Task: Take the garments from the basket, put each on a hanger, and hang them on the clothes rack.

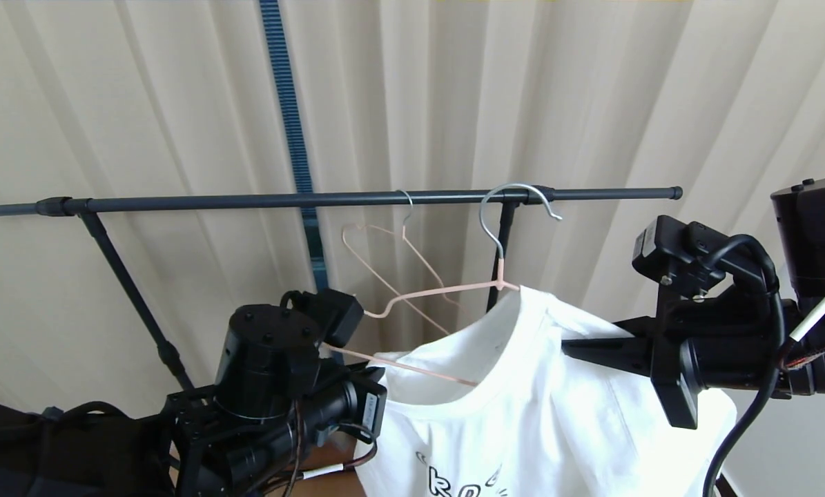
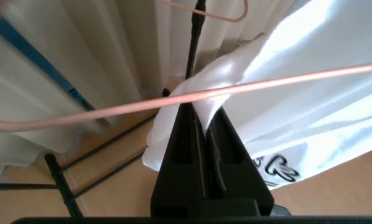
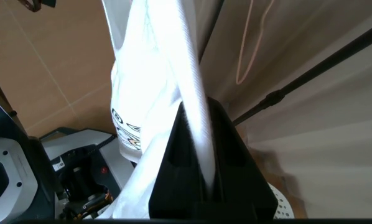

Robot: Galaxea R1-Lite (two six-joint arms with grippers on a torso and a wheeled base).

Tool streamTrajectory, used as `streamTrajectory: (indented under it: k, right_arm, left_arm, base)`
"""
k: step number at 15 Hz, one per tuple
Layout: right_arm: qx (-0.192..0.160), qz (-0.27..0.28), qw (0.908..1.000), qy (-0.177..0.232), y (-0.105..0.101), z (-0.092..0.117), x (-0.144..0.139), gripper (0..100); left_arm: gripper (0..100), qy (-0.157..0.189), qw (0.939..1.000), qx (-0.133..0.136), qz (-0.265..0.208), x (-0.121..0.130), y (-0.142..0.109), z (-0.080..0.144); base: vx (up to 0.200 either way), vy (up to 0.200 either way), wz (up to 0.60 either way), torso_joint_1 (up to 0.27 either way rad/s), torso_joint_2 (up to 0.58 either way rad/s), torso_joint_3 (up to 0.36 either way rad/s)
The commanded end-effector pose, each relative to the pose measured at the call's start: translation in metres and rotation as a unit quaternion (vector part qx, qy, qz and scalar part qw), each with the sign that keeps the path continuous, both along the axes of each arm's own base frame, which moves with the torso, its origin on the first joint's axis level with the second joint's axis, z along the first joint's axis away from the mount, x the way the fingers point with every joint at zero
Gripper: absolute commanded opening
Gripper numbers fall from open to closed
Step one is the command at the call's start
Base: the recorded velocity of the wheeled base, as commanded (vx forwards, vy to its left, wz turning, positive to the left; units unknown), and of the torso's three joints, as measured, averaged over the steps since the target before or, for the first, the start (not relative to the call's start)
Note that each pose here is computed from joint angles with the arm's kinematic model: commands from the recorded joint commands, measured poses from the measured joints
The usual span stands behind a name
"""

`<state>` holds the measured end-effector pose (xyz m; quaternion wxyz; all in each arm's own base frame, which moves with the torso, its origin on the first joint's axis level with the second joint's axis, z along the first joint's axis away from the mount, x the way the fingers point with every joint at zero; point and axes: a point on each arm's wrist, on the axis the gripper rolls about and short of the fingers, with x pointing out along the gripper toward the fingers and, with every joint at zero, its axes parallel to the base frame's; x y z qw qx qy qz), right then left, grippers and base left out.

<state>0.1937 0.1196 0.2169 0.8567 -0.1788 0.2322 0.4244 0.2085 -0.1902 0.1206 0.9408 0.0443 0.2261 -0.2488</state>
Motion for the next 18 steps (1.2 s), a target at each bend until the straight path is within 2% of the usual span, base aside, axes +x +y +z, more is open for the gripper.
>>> streamTrajectory:
  k: [1,7,12,18]
  right_arm:
    - [-0.002,0.0,1.0,0.001,0.0,-0.001,-0.001,0]
    - [-0.016,-0.004,0.9998,-0.011,-0.01,-0.003,0.001,0]
    - [-0.019,-0.002,0.9997,-0.015,-0.012,-0.005,-0.003,0]
    - [-0.031,0.01,0.9986,-0.043,-0.016,-0.01,-0.004,0]
  left_arm:
    - [0,-0.013,0.9997,-0.013,0.015,0.0,0.011,0.01]
    - [0,-0.023,0.9978,-0.02,0.059,0.005,0.037,0.018]
    - [0,-0.025,0.9955,-0.022,0.089,0.014,0.051,0.019]
    - [0,-0.038,0.9918,-0.03,0.119,0.024,0.064,0.027]
  base:
    - [0.0,0.0,0.0,0.0,0.0,0.0]
    - [0.0,0.0,0.0,0.0,0.0,0.0]
    - [0.0,0.0,0.0,0.0,0.0,0.0]
    - [0.0,0.0,0.0,0.0,0.0,0.0]
